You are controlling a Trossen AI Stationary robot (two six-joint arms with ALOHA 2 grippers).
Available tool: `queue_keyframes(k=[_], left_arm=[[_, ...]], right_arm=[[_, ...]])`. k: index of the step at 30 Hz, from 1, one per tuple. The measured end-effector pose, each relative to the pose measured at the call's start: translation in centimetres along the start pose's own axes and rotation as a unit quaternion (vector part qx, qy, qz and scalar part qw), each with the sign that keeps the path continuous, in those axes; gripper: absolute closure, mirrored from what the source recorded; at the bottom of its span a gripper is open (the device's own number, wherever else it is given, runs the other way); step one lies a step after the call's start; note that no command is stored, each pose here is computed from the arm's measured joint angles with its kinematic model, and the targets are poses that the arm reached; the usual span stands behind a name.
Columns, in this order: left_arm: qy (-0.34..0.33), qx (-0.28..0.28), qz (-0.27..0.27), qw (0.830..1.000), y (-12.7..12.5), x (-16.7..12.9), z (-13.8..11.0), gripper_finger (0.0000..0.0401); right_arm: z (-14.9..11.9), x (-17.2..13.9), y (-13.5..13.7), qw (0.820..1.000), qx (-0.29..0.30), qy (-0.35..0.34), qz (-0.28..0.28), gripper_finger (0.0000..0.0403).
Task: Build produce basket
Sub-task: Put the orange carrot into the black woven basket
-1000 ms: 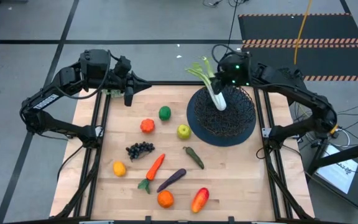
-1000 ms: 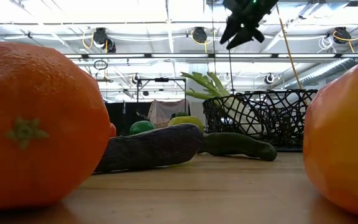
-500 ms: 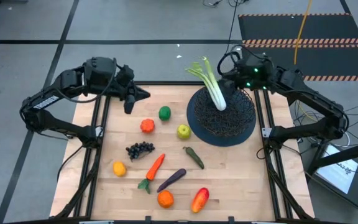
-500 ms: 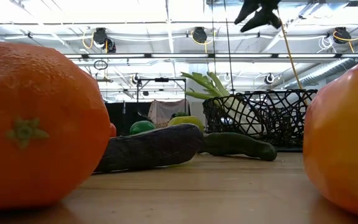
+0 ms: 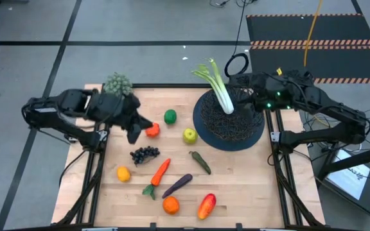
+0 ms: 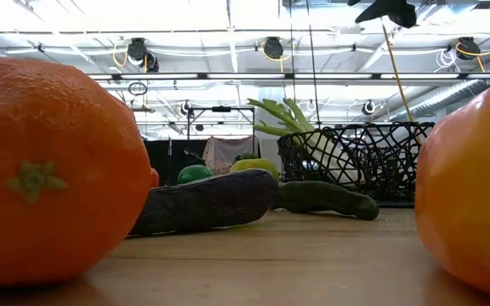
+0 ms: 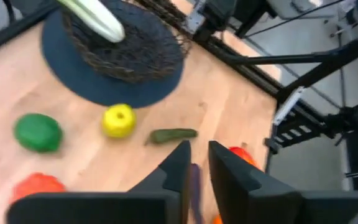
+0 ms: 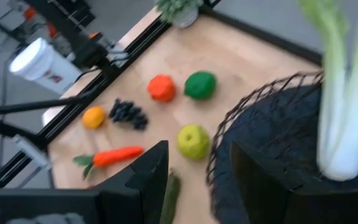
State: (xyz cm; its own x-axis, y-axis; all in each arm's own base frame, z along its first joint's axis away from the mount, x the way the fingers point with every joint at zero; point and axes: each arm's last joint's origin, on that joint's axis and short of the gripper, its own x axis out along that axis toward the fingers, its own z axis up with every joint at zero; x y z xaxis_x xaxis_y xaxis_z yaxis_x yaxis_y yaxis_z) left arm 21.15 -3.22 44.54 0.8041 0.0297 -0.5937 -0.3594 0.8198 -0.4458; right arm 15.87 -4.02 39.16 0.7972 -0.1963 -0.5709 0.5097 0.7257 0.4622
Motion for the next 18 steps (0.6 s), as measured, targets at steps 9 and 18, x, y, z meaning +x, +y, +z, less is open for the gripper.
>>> queue_keyframes(k=[9, 18], left_arm=[[0.04, -0.022, 0.03, 0.999, -5.1, 3.6, -4.6, 0.025], [0.191, -0.137, 0.165, 0.958, -6.2, 10.7, -9.3, 0.0237]], right_arm=[[-3.0, 0.3, 1.0, 0.998, 0.008, 0.034, 0.058, 0.0236], [-3.9, 0.4, 2.1, 0.994, 0.001, 0.045, 0.098, 0.0236]])
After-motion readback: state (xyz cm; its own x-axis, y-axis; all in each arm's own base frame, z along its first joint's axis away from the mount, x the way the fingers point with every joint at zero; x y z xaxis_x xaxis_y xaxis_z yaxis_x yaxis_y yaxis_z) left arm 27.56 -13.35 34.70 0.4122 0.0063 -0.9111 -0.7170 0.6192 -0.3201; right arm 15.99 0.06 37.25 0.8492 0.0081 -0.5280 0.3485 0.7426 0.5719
